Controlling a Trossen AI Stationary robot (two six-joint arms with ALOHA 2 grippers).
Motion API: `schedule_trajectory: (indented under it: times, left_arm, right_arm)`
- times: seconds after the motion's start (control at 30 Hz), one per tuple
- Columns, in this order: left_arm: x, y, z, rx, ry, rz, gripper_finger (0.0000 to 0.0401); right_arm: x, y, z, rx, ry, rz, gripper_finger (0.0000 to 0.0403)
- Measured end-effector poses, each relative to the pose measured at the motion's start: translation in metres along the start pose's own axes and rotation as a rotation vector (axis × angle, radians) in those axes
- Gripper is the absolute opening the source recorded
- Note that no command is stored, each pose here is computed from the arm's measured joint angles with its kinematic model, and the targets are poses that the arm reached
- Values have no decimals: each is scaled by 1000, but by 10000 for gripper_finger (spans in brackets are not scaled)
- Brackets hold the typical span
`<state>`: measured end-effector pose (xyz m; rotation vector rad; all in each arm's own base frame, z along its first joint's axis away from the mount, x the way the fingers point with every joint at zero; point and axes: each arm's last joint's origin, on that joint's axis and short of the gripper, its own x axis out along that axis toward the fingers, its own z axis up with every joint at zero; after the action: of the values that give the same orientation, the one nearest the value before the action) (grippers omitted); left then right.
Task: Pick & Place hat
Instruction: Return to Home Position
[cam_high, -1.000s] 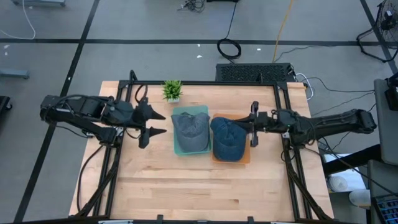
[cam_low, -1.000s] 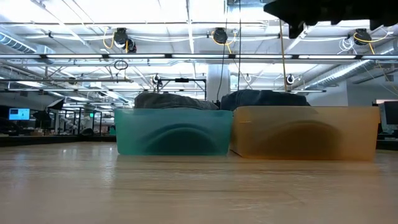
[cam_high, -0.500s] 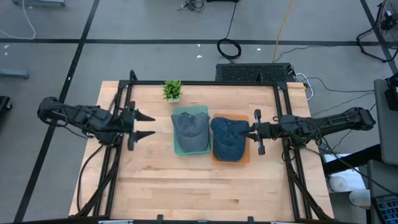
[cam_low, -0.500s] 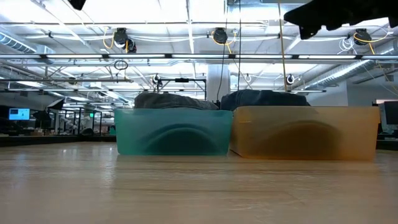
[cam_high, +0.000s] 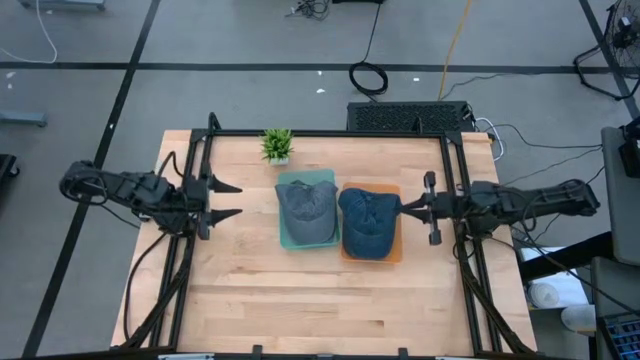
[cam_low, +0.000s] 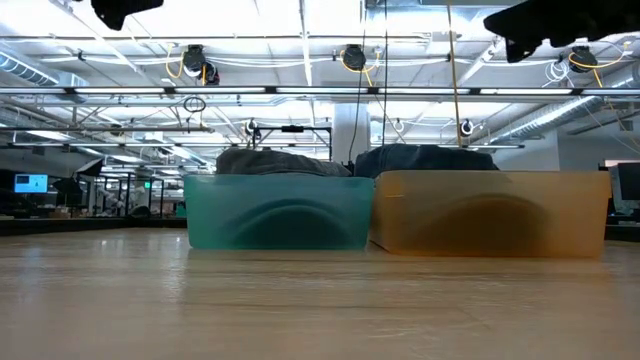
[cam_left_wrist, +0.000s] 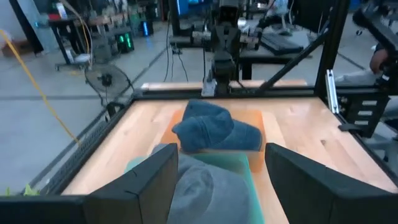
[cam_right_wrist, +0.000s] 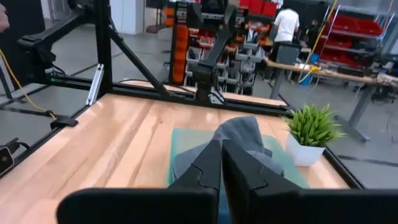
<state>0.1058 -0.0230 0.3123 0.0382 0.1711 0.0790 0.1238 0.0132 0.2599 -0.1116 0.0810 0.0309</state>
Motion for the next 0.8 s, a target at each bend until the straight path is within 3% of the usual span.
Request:
schedule_trajectory:
  times: [0.37, 0.67, 0.8]
  left_arm:
    - [-1, 2, -41, 13, -68, 1, 250]
    - [2, 1, -77, -13, -85, 0, 250]
    - [2, 2, -87, -28, -116, 0, 250]
  right_arm:
    - [-16, 3, -45, 14, -105, -11, 4]
    - [-12, 4, -78, 38, -173, -93, 4]
    - [-13, 4, -73, 47, -249, -103, 4]
